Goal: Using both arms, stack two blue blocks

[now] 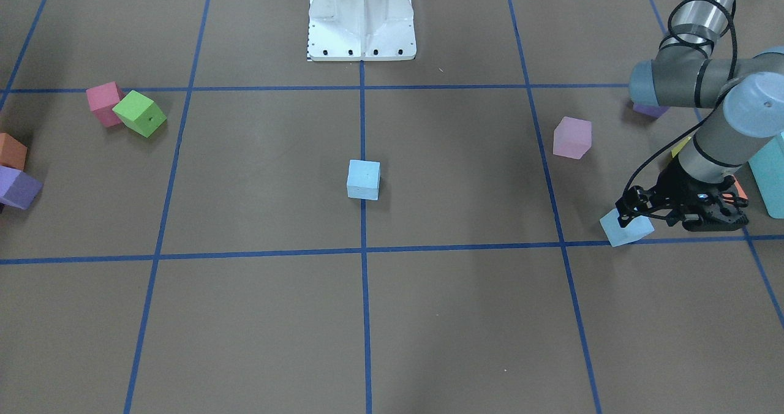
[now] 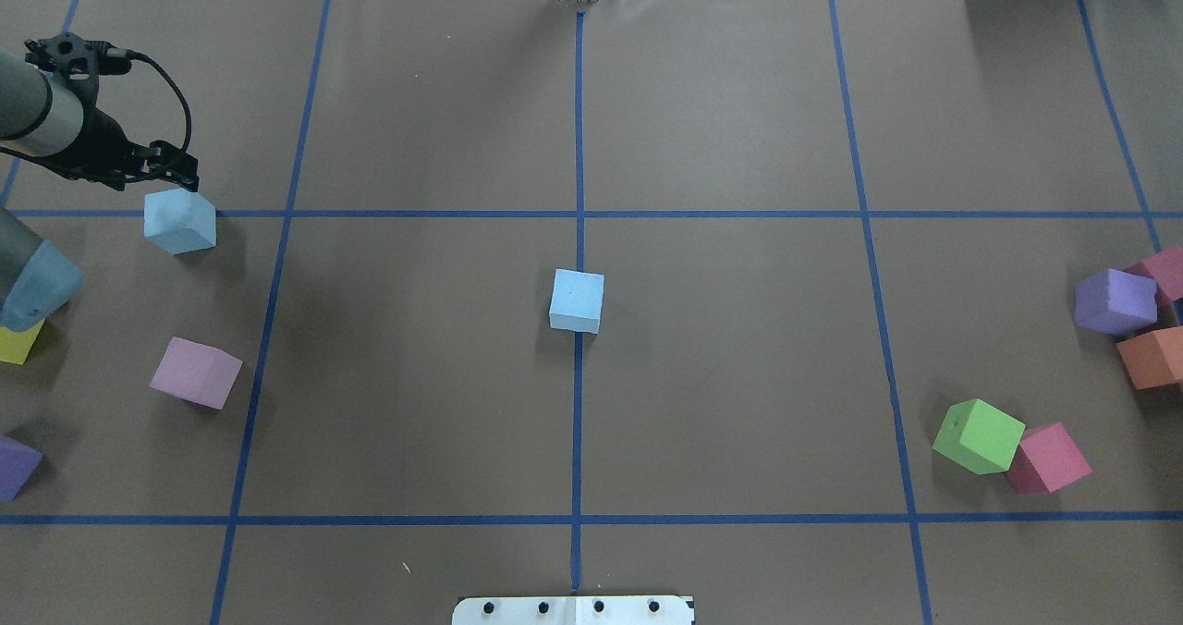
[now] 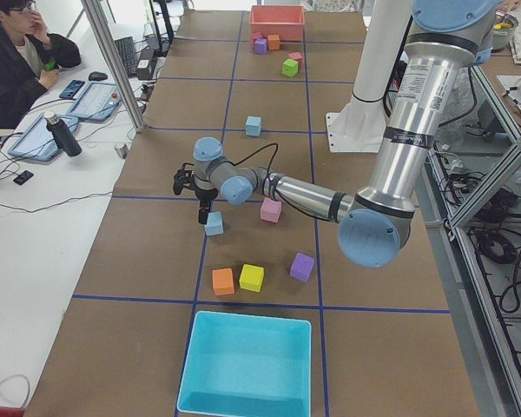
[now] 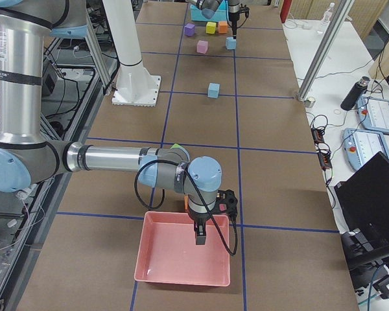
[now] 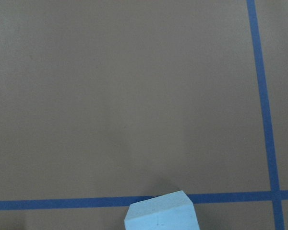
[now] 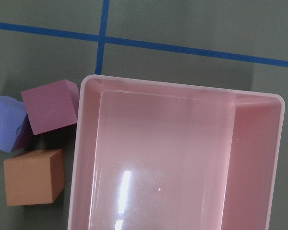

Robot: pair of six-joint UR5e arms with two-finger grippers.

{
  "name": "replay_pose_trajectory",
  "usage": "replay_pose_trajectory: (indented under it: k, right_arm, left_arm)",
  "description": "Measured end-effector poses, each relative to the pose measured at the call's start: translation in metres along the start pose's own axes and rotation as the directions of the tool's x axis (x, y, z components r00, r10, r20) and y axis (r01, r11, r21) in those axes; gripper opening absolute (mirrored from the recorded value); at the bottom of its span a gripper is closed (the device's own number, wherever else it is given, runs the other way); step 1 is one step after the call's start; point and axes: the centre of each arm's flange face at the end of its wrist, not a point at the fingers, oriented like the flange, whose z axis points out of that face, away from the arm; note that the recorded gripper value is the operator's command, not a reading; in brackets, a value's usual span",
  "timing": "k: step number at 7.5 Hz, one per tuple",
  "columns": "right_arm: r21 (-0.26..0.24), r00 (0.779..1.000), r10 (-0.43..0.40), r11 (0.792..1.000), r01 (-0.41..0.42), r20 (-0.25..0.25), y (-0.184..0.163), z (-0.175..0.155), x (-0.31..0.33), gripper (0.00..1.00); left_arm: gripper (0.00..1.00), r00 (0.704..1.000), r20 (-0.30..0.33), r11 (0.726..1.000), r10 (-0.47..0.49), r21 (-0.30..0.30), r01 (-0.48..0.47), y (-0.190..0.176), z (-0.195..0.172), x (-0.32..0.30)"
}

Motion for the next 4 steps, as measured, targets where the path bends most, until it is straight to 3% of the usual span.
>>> replay_pose_trajectory:
  k: [4]
  right_arm:
    - [-0.011,1.0,0.007,1.0,-0.007,-0.029,0.001,0.001,0.004,1.0]
  left_arm:
    - [0.97,1.0,0.022,0.999,-0.021,-0.032,0.022,0.006,0.02,-0.004]
